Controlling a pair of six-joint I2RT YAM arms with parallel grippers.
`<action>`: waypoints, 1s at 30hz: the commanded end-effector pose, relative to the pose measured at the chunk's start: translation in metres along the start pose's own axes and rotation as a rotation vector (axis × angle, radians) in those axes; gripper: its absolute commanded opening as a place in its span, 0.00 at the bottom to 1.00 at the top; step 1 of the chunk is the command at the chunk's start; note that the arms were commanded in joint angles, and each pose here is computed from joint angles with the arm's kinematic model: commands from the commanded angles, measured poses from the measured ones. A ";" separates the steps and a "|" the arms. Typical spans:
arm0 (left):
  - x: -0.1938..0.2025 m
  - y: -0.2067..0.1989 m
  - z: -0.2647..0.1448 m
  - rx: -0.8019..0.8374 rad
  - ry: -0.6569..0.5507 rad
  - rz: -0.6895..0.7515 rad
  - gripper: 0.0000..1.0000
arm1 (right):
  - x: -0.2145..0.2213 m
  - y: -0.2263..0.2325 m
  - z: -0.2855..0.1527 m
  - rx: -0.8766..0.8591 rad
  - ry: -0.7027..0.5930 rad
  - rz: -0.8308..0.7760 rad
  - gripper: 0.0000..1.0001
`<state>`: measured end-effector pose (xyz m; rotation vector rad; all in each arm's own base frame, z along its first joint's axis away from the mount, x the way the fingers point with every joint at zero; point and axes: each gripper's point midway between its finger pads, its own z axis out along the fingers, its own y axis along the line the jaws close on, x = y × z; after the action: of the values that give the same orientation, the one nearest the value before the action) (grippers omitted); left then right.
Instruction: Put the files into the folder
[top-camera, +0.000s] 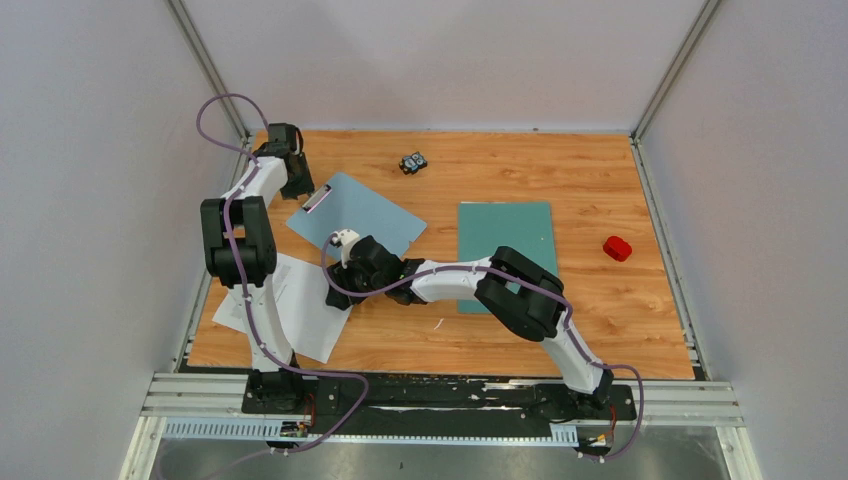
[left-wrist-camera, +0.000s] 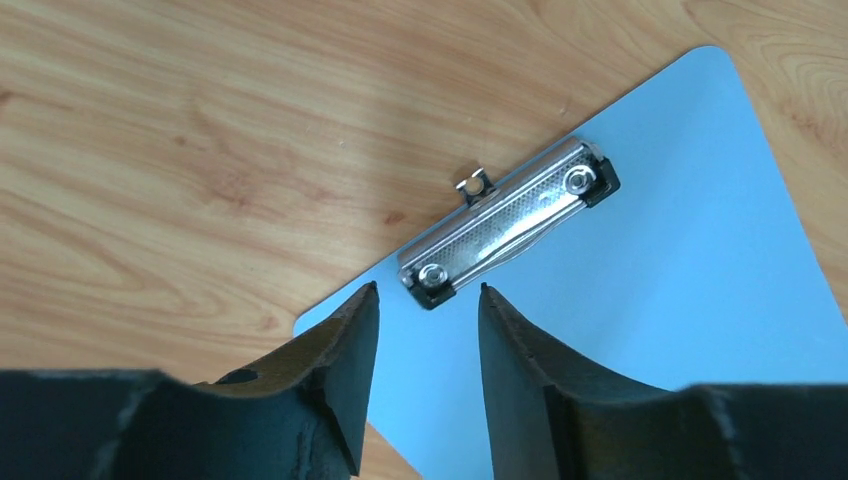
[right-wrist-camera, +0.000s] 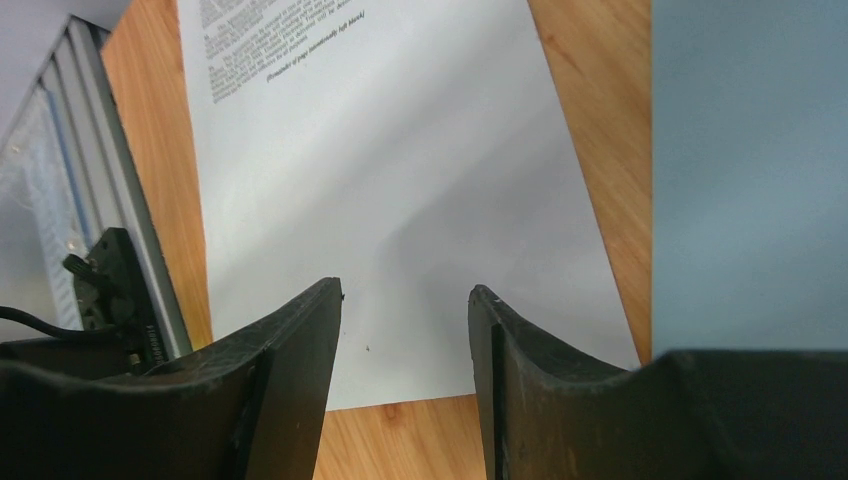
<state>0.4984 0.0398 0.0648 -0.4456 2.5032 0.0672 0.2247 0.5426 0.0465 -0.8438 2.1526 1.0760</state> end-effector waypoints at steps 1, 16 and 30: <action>-0.037 0.014 -0.055 -0.053 -0.120 -0.075 0.53 | 0.016 -0.015 -0.008 0.094 0.059 -0.085 0.47; 0.054 -0.022 -0.110 0.276 -0.046 -0.163 0.63 | 0.117 -0.082 -0.131 0.292 0.277 -0.122 0.37; 0.179 -0.065 -0.104 0.367 0.125 0.004 0.57 | 0.075 -0.122 -0.217 0.355 0.109 0.134 0.50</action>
<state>0.3160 -0.0640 0.0339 -0.3745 2.6693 -0.3264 0.2271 0.2910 0.0277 -0.6926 2.3801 0.6717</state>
